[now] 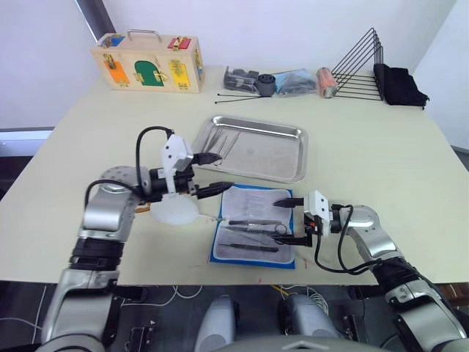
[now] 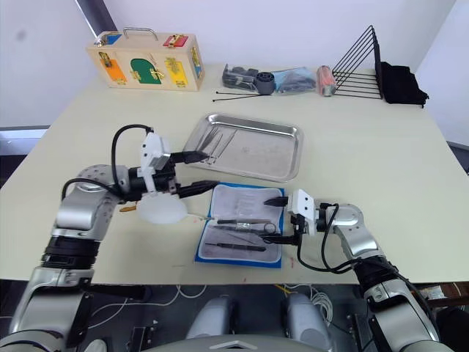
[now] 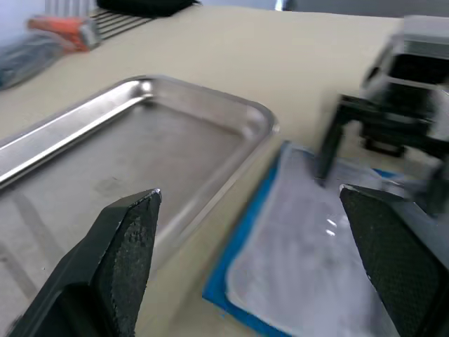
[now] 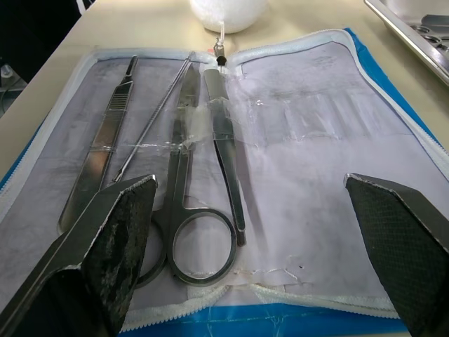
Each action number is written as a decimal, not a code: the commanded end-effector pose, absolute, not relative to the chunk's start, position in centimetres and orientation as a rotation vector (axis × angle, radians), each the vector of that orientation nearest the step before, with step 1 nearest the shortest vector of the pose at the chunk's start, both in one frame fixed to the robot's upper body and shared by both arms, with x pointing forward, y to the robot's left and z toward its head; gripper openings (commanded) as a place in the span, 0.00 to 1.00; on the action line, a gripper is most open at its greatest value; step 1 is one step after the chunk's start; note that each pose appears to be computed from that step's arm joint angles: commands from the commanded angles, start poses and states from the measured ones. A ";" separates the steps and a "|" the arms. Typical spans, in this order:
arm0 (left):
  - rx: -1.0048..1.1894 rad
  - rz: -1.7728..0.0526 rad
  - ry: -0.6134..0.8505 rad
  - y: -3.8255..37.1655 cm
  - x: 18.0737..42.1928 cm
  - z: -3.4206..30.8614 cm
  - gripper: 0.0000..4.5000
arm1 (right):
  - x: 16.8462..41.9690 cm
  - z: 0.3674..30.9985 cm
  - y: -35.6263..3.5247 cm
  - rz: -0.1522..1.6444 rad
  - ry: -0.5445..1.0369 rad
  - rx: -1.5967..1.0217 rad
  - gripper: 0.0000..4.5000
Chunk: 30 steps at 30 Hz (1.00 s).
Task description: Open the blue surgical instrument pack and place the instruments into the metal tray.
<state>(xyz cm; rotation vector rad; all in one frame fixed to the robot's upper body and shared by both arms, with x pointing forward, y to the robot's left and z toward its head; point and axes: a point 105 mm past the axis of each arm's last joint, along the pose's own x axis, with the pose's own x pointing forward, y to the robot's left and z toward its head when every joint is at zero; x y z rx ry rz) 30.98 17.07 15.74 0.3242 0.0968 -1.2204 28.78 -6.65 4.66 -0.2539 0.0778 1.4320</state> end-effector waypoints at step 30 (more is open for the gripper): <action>0.642 -1.625 0.095 17.5 29.3 15.6 0.80 | 27.4 0.0 -8.1 1.408 0.297 -0.228 1.00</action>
